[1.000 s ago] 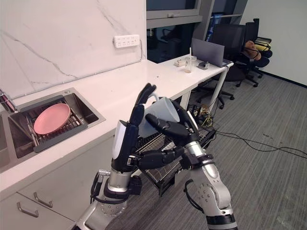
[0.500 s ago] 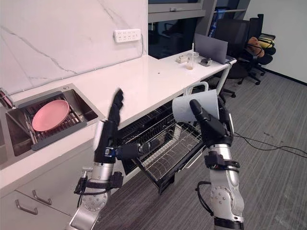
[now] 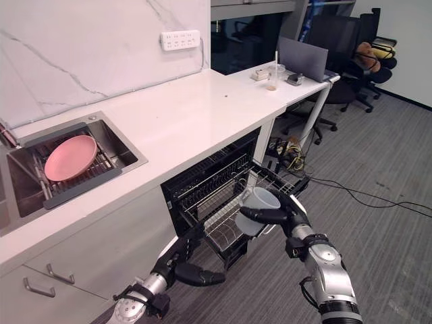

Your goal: Walk over to the sink, pick up the cup, carry it to the dishwasher, place the cup inside the dishwasher, then close the dishwasher door

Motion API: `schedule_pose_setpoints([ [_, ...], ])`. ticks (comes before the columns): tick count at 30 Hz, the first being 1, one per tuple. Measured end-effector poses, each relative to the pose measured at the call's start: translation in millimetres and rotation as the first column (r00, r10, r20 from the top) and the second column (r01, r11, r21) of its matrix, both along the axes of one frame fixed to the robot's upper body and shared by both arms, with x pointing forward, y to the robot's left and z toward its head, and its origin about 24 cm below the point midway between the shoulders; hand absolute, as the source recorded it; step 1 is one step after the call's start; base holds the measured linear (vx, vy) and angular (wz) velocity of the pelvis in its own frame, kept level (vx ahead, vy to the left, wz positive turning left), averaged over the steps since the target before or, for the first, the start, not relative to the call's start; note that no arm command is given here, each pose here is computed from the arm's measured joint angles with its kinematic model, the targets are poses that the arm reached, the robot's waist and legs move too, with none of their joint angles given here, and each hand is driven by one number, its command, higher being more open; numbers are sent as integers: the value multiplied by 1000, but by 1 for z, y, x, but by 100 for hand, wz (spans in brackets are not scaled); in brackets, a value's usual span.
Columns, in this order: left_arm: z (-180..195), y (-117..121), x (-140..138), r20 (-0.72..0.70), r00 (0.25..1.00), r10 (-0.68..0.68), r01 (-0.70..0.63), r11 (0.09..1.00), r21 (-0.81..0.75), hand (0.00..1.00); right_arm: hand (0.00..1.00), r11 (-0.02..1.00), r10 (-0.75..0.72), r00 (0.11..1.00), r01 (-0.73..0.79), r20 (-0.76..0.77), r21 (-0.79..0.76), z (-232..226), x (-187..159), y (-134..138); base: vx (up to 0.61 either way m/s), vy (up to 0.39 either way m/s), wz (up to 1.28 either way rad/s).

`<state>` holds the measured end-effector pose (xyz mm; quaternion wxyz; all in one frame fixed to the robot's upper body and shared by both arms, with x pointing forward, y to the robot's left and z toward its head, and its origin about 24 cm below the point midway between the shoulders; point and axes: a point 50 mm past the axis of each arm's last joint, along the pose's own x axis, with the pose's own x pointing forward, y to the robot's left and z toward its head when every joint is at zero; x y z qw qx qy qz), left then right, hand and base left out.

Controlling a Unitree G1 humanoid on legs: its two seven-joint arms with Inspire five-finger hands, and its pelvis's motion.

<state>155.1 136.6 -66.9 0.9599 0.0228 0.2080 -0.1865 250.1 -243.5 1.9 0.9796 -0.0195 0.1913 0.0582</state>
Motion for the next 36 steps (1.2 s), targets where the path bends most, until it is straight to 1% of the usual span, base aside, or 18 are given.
schedule_pose_setpoints([
  [4, -16, 16, -20, -93, 994, 50, -47, 998, 39, 100, 0, 999, -7, 999, 5, -51, -44, -8, 6, -5, -74, 1, 26],
  [6, -25, 24, -29, -144, 986, 87, -80, 995, 54, 100, 0, 998, -9, 997, 4, -73, -65, -10, 15, -5, -87, 0, 20],
  [8, -29, 29, -33, -168, 979, 114, -106, 993, 59, 100, 0, 995, -20, 996, 11, -87, -94, -11, 21, -7, -91, 2, 26],
  [10, -33, 34, -37, -191, 972, 136, -125, 990, 67, 100, 0, 993, -23, 996, 13, -89, -116, -9, 32, -7, -57, 9, 32],
  [12, -33, 38, -36, -188, 970, 155, -144, 987, 72, 100, 0, 985, -21, 996, 7, -83, -170, -1, 47, -7, -61, 21, 28],
  [14, -30, 41, -26, -162, 972, 170, -161, 985, 66, 100, 0, 972, -33, 999, 24, -33, -232, 21, 69, -14, -46, 30, 27],
  [17, -27, 44, -13, -139, 970, 201, -196, 979, 49, 100, 0, 957, -58, 998, 57, 3, -286, 44, 90, -22, -1, 34, 27],
  [18, -27, 45, -12, -136, 969, 206, -201, 978, 48, 100, 0, 955, -65, 998, 63, 5, -290, 47, 93, -24, 18, 21, 19],
  [20, -22, 46, -1, -100, 971, 217, -214, 976, 40, 100, 0, 944, -86, 996, 89, 23, -317, 63, 100, -34, 27, 16, 12],
  [25, -11, 57, 14, -32, 956, 292, -292, 956, 10, 100, 0, 911, -73, 993, 106, 96, -398, 98, 117, -40, 18, 14, 8],
  [29, -4, 64, 25, 9, 944, 329, -329, 944, -3, 100, 0, 894, -91, 990, 129, 107, -430, 111, 123, -47, 1, 14, 14],
  [35, 5, 70, 35, 48, 938, 344, -344, 939, -13, 100, 0, 882, -94, 994, 112, 62, -457, 107, 124, -48, 23, 1, 11],
  [36, 7, 70, 36, 57, 938, 342, -342, 940, -13, 100, 100, 882, -93, 994, 110, 60, -459, 107, 124, -48, 24, -8, 14],
])
